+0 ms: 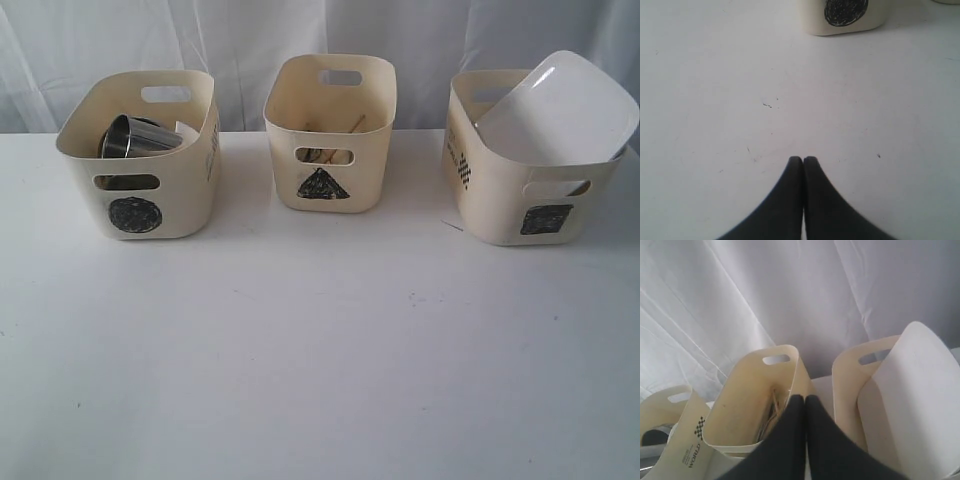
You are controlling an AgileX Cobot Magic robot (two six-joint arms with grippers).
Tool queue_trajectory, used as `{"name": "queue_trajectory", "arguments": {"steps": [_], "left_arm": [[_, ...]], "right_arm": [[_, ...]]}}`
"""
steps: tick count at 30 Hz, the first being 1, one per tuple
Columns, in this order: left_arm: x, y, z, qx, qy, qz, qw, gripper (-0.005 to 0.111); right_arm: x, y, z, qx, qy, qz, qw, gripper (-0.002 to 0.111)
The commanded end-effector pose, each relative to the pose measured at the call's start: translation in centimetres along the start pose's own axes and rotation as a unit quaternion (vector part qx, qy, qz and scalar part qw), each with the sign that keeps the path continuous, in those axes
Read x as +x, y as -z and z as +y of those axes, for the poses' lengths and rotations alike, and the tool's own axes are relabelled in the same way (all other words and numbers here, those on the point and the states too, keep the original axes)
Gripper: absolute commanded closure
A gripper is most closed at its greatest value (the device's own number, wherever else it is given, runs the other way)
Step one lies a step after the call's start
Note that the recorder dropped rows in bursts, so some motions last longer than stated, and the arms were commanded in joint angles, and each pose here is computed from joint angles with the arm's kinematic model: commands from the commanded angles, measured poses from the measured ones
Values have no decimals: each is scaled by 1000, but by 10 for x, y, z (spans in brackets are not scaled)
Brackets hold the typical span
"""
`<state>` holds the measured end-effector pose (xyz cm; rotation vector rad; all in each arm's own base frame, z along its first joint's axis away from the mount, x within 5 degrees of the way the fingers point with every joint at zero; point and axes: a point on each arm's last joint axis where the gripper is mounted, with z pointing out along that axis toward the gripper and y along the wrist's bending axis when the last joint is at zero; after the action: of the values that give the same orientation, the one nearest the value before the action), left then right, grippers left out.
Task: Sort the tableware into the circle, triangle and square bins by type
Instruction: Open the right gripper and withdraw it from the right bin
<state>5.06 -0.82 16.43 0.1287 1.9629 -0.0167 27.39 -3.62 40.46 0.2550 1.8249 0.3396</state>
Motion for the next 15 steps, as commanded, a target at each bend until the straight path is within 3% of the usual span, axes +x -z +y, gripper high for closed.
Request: {"name": "queue_trajectory", "arguments": {"steps": [1, 4, 8, 15], "left_arm": [[0, 0, -1, 4, 8, -2, 1000, 107], [0, 0, -1, 4, 8, -2, 1000, 107], [0, 0, -1, 4, 8, -2, 1000, 107], [0, 0, -1, 4, 8, -2, 1000, 107]], "right_arm": [[15, 52, 36, -25, 20, -76, 997, 108], [35, 85, 53, -73, 30, -90, 993, 108], [67, 113, 55, -109, 37, -76, 990, 108], [119, 127, 54, -161, 54, 56, 984, 108]]}}
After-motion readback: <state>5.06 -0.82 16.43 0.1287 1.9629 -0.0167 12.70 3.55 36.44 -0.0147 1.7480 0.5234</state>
